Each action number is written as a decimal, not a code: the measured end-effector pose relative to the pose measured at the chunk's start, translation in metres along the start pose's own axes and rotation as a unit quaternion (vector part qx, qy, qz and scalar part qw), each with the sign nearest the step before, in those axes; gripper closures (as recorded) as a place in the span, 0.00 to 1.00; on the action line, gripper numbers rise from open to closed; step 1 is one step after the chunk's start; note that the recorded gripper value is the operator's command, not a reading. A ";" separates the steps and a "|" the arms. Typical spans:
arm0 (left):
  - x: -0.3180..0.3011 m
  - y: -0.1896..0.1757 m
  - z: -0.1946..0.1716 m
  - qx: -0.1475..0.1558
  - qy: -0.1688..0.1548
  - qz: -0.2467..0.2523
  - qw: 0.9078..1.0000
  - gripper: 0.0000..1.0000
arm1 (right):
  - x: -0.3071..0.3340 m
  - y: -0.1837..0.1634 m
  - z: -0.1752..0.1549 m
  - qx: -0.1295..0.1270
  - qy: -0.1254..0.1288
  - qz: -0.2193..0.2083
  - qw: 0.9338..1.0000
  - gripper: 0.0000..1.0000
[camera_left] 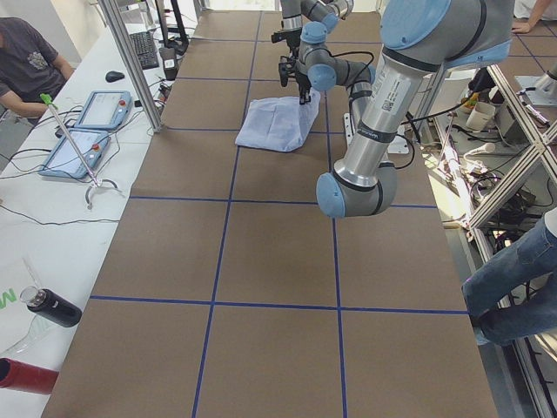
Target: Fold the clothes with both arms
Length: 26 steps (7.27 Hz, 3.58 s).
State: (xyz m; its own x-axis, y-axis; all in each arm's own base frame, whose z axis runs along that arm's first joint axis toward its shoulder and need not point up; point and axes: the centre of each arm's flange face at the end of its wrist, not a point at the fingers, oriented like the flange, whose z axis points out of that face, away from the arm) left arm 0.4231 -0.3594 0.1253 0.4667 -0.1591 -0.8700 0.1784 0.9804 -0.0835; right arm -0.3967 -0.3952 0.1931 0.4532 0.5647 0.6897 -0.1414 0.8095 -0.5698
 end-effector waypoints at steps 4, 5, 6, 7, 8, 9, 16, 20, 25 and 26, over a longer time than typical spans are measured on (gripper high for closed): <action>-0.003 -0.101 0.087 0.036 0.016 -0.005 0.999 1.00 | -0.062 -0.095 0.034 0.049 0.032 -0.015 0.998 1.00; -0.001 -0.118 0.102 0.042 0.019 -0.007 0.999 1.00 | -0.073 -0.115 0.043 0.059 0.042 -0.017 0.997 1.00; 0.003 -0.133 0.118 0.047 0.022 -0.008 0.999 1.00 | -0.080 -0.133 0.053 0.070 0.050 -0.016 0.996 1.00; 0.004 -0.144 0.132 0.049 0.025 -0.008 0.998 1.00 | -0.085 -0.148 0.065 0.077 0.051 -0.018 0.996 1.00; 0.005 -0.151 0.142 0.051 0.025 -0.009 0.998 1.00 | -0.090 -0.160 0.075 0.080 0.049 -0.019 0.995 1.00; 0.006 -0.154 0.147 0.051 0.026 -0.009 0.998 1.00 | -0.095 -0.166 0.081 0.082 0.048 -0.020 0.995 1.00; -0.018 -0.194 0.129 0.080 0.018 -0.027 0.996 0.00 | -0.106 -0.172 0.071 0.097 0.018 -0.066 0.993 0.00; -0.072 -0.197 0.073 0.091 -0.025 0.010 0.995 0.00 | -0.103 -0.155 0.036 0.114 -0.007 -0.125 0.986 0.00; -0.271 -0.285 -0.080 0.109 -0.114 0.175 0.972 0.00 | 0.041 -0.288 -0.087 0.166 0.056 -0.249 0.953 0.00; -0.331 -0.295 -0.105 0.103 -0.135 0.200 0.965 0.00 | 0.078 -0.319 -0.120 0.165 0.085 -0.278 0.943 0.00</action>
State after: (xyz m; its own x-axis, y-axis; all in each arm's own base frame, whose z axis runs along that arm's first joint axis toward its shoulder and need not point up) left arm 0.1247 -0.5840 0.3871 0.7383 0.1754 -0.6512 0.0928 0.9300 0.3556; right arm -0.2108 -0.6286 0.3751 0.6681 0.0273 0.7435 -0.0934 0.9945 0.0474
